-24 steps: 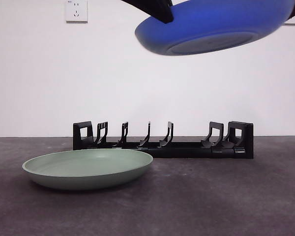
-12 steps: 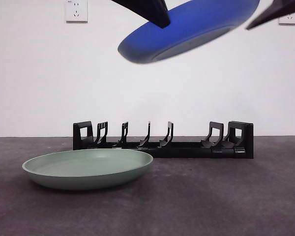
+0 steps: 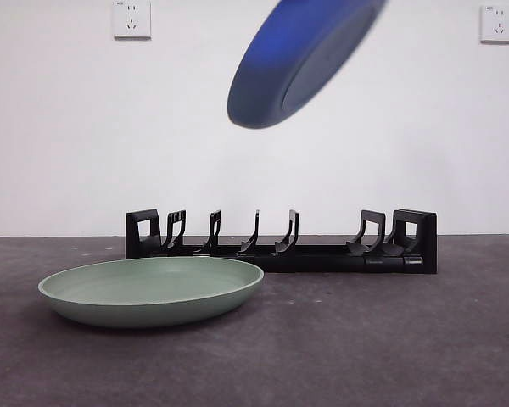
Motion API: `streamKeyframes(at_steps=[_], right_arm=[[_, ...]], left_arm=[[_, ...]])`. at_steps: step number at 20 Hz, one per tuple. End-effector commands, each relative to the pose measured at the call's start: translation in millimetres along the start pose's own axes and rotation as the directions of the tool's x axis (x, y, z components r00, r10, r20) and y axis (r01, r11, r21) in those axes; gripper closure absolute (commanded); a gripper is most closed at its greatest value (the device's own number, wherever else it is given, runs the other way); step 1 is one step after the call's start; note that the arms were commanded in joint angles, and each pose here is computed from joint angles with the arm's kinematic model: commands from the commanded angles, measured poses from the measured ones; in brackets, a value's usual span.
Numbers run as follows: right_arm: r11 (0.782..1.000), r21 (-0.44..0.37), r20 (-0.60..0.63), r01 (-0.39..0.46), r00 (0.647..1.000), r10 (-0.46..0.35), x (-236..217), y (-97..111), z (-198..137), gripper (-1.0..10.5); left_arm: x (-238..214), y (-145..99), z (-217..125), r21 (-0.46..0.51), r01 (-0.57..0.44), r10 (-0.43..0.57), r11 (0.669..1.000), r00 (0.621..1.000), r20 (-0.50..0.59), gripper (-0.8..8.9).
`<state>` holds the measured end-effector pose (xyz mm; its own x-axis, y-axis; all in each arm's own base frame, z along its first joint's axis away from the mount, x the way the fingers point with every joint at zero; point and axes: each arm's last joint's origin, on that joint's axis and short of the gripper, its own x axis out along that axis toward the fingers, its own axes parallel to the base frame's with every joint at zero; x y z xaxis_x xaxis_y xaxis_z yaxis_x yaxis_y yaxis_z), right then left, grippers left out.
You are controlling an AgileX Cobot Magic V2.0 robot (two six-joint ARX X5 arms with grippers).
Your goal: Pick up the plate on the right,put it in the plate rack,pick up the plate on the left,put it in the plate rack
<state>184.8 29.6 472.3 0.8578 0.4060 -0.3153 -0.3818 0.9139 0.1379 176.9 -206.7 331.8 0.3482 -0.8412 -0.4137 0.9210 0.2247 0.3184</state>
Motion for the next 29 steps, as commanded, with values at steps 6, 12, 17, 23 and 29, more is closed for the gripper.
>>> streamKeyframes(at_steps=[6,12,17,23,29], right_arm=[[1.000,-0.008,-0.169,-0.008,0.986,0.007,-7.0,1.9,-18.7,6.3],[0.996,0.036,-0.279,-0.076,0.957,0.083,-1.4,1.6,-35.1,6.3],[0.984,0.093,-0.352,-0.151,0.919,0.175,14.3,-1.9,-57.0,6.3],[0.951,0.176,-0.473,-0.253,0.826,0.307,52.2,3.0,-111.5,6.3],[0.938,0.229,-0.504,-0.262,0.792,0.344,76.5,8.2,-150.8,6.3]], left_arm=[[-24.3,52.2,-1.5,-0.300,-0.043,0.118,0.953,0.964,0.238,8.22],[-47.7,83.9,-11.2,-0.401,-0.080,0.218,0.913,0.925,0.312,8.22],[-59.7,105.4,-23.9,-0.463,-0.079,0.260,0.883,0.903,0.342,8.22],[-46.2,143.6,-64.5,-0.582,-0.032,0.284,0.812,0.894,0.346,8.22],[-25.5,161.1,-104.7,-0.642,-0.032,0.274,0.766,0.920,0.280,8.22]])
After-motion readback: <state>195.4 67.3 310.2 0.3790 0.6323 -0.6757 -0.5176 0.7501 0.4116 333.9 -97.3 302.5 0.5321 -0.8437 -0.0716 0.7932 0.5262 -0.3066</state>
